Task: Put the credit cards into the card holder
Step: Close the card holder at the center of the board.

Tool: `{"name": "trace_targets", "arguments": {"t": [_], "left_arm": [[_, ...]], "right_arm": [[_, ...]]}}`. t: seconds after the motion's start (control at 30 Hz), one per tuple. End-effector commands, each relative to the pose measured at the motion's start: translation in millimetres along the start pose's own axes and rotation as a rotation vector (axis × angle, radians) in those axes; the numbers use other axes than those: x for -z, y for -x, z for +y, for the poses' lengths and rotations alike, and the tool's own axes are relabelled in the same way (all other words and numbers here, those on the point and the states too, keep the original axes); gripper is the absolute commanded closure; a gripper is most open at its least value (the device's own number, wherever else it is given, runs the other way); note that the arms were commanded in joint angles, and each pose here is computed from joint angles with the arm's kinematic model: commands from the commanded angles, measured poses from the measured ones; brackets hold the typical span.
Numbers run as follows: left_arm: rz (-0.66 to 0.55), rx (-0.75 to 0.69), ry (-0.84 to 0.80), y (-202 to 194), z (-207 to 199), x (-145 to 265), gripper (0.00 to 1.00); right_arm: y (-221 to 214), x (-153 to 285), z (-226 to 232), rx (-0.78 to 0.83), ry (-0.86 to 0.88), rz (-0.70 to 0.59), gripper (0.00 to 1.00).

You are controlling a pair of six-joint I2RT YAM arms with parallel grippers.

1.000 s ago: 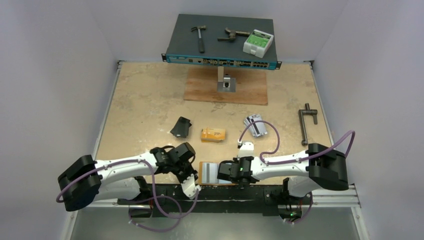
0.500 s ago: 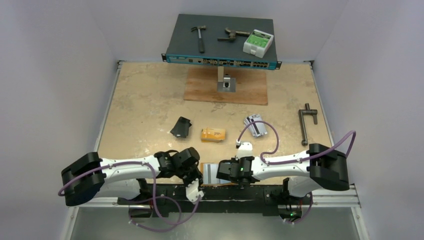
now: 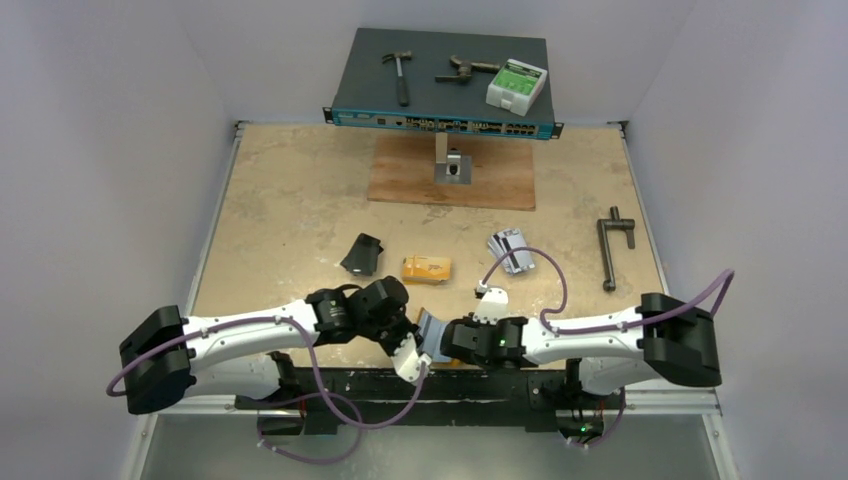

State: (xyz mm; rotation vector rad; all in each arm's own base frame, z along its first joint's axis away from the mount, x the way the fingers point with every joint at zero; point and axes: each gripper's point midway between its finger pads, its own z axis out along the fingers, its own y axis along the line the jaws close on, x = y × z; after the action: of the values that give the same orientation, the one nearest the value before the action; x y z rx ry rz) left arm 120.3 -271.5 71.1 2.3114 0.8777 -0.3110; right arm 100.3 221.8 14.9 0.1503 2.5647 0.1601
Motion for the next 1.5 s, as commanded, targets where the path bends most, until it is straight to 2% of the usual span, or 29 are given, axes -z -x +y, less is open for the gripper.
{"name": "trace_targets", "arguments": {"t": [0.0,0.13,0.23,0.5,0.8,1.17,1.47], "left_arm": [[-0.053,0.056,0.004,17,5,7,0.95],[-0.076,0.066,-0.014,21,3,6,0.95],[-0.096,0.073,-0.018,25,4,4,0.95],[-0.115,0.078,-0.021,32,12,2,0.95],[-0.139,0.092,-0.047,44,22,-1,0.95],[-0.145,0.073,-0.179,71,-3,-27,0.95],[-0.125,0.075,-0.181,69,-5,-39,0.96]], "right_arm": [[0,20,61,-0.218,0.308,0.054,1.0],[4,31,76,-0.295,0.42,0.073,1.0],[-3,29,78,-0.332,0.432,0.105,1.0],[-21,10,67,-0.334,0.366,0.145,1.0],[-20,3,54,-0.394,0.34,0.127,1.0],[-13,8,40,-0.462,0.329,0.111,1.0],[-6,9,38,-0.464,0.323,0.079,1.0]]}}
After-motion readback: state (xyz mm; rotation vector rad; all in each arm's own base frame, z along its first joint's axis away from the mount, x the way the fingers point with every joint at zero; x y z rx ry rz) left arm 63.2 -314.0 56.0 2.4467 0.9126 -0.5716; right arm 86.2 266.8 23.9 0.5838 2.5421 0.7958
